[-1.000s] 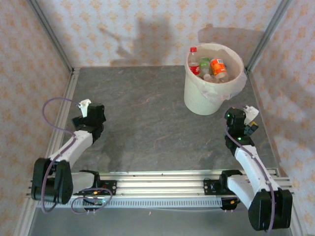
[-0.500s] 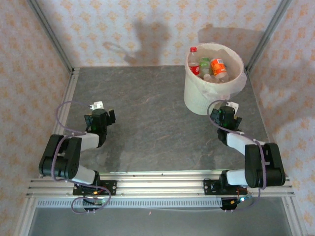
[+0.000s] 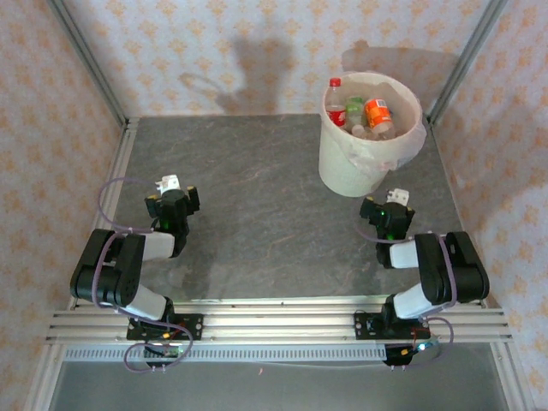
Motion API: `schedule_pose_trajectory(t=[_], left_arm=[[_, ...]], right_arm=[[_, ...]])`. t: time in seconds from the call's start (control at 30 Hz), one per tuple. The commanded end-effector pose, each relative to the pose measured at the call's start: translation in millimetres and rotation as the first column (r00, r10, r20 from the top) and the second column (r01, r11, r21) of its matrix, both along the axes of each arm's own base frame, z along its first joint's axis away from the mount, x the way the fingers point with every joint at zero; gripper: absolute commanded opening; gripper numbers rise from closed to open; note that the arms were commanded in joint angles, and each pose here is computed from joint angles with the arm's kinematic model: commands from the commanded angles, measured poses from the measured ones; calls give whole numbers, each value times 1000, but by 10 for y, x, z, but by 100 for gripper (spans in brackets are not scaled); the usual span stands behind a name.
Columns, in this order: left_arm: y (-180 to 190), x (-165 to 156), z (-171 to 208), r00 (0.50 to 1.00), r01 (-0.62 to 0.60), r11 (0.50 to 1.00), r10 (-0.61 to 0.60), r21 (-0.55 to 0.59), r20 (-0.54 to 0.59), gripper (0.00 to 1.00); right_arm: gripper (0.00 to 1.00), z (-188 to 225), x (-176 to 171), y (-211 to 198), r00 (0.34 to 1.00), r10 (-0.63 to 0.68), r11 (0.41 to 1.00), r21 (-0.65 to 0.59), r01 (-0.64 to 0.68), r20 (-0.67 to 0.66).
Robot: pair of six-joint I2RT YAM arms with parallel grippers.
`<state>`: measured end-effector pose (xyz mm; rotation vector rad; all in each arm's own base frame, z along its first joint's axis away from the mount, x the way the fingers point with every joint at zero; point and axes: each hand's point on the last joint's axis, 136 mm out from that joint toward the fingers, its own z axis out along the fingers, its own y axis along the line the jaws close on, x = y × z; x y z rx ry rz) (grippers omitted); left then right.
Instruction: Put the plastic bottles in the bin
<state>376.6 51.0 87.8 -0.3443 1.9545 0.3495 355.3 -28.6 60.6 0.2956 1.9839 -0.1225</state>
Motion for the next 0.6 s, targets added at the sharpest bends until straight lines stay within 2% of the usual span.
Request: schedule_pose_trajectory(t=[0.0, 0.03, 0.17, 0.3, 0.57], left_arm=[[35, 17, 134, 998, -29, 1000, 28, 13, 53, 100], [36, 18, 139, 998, -29, 999, 28, 14, 54, 100], [35, 18, 137, 998, -29, 1000, 28, 13, 54, 100], [36, 18, 137, 998, -29, 999, 28, 13, 54, 100], [34, 19, 140, 998, -27, 1000, 26, 14, 54, 100]], right_arm=[[99, 324, 308, -76, 995, -50, 999, -3, 51, 82], [99, 283, 370, -97, 997, -68, 998, -5, 68, 30], [99, 291, 358, -60, 998, -43, 999, -3, 43, 44], [99, 274, 410, 99, 995, 90, 995, 43, -91, 35], [99, 271, 399, 89, 995, 88, 995, 43, -90, 35]])
